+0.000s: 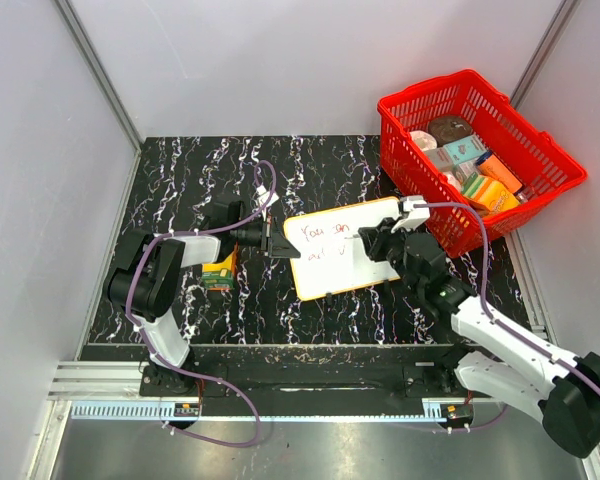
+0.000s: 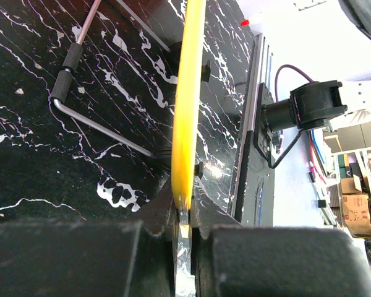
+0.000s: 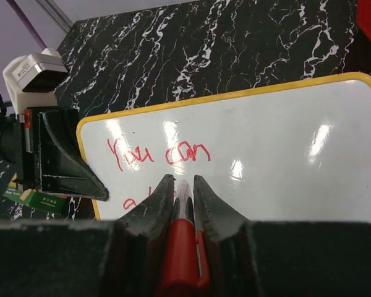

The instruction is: Write a sentence on the whiteboard

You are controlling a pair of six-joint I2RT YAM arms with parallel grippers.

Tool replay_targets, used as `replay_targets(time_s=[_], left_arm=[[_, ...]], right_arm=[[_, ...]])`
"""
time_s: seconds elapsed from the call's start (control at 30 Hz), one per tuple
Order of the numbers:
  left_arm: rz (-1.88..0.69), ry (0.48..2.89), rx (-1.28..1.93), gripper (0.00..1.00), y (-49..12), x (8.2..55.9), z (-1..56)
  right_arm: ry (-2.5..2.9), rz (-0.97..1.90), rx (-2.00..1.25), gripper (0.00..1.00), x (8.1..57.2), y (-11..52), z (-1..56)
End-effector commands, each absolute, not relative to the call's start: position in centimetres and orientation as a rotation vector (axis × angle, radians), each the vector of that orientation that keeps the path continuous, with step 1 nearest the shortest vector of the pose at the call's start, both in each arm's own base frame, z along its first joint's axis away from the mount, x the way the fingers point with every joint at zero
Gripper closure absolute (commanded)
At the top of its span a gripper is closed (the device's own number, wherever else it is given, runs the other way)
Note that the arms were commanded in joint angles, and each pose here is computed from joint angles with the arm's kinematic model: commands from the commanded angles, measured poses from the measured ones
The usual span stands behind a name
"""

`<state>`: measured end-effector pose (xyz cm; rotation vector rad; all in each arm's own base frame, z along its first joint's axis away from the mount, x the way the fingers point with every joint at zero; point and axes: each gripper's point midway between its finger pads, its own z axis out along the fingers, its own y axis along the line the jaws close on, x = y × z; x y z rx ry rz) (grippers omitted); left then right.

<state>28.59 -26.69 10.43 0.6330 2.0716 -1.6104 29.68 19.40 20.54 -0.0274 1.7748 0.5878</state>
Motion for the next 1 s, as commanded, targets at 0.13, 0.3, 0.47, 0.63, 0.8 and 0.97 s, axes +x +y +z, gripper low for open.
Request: replay_targets(time_s=[0.13,0.3,0.47,0.63,0.8,0.97], left_arm=[[-1.591,2.014,0.707,1.0,-27.3,28.5,11.8],[-1.589,2.017,0.706,1.0,-27.3,28.5,11.8],[-1.589,2.017,0.707,1.0,-27.3,28.5,11.8],[-1.588,2.022,0.706,1.0,-27.2,28.5,11.7],[-1.587,2.024,0.704,1.0,-27.2,28.5,11.6],[-1.588,2.022,0.707,1.0,-27.3,28.5,11.7]], right_arm=[[1.767,0.564,-0.046,1.0,29.9,19.1,20.5],[1.795,0.563,-0.068,1.0,29.9,19.5,19.4],[1.806,0.563,-0.076,1.0,29.9,19.6,19.0],[1.818,0.561,-0.081,1.0,29.9,19.7,18.6],[1.837,0.563,-0.086,1.0,29.9,19.9,17.8],[1.85,0.556,-0.081,1.0,29.9,19.8,17.4]])
